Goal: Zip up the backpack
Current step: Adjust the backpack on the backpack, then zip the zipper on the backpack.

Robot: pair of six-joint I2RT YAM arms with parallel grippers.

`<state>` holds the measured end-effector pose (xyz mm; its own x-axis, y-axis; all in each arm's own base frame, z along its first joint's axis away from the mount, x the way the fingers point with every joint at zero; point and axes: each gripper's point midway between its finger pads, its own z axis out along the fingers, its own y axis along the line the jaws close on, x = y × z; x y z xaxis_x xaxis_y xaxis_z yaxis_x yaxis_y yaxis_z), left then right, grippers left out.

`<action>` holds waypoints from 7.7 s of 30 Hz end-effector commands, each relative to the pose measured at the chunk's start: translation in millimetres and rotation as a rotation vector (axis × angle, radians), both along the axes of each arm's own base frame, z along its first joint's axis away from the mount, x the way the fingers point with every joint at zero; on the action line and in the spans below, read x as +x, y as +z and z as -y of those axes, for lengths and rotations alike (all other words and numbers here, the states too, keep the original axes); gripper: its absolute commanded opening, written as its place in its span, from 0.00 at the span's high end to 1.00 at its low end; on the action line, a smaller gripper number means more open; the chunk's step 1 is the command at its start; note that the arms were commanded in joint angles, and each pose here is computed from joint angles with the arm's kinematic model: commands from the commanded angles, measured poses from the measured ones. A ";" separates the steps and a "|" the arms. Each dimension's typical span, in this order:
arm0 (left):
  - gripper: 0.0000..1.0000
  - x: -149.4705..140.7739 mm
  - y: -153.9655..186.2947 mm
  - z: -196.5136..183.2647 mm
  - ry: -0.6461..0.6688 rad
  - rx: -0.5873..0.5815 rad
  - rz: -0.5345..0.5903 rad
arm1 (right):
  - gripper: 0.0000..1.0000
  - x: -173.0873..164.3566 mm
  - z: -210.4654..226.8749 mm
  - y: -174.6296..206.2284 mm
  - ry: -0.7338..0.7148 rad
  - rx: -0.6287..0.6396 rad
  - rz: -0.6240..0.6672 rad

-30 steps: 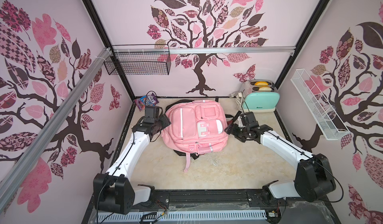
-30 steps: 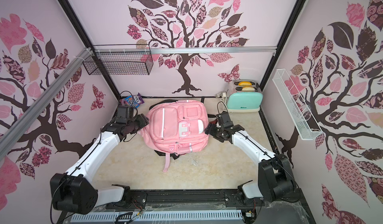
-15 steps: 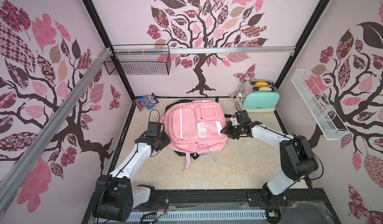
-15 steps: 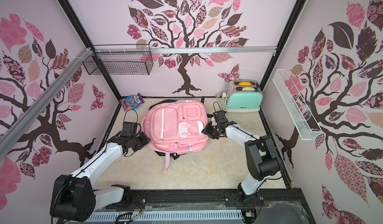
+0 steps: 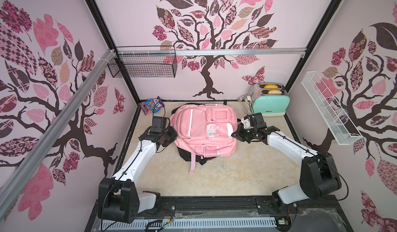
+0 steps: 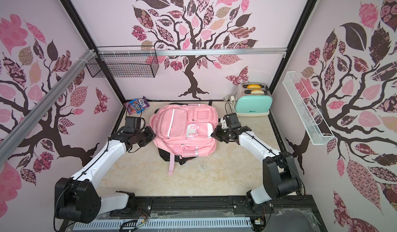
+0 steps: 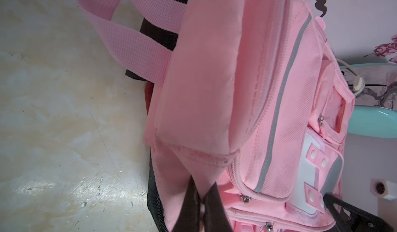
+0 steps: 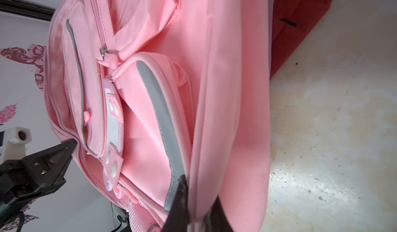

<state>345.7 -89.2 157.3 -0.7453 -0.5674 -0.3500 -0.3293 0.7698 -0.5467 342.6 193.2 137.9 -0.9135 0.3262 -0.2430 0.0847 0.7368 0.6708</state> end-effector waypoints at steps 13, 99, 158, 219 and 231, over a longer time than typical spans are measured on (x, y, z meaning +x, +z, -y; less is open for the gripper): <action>0.13 19.5 2.3 14.3 -0.068 -0.009 0.082 | 0.01 -38.2 13.6 -6.8 0.036 -0.034 -0.040; 0.50 -89.4 -26.7 118.5 -0.465 0.595 0.377 | 1.00 -4.6 -36.9 152.5 0.060 0.432 0.092; 1.00 -95.8 -55.9 130.4 -0.534 0.040 0.061 | 1.00 28.0 -7.6 91.4 0.058 0.086 0.129; 1.00 -58.4 -34.8 115.6 -0.484 0.160 0.228 | 1.00 19.4 -19.5 135.4 0.140 0.250 0.179; 0.72 -75.3 -26.3 117.8 -0.472 0.020 0.309 | 1.00 23.0 -26.2 146.7 0.139 0.332 0.165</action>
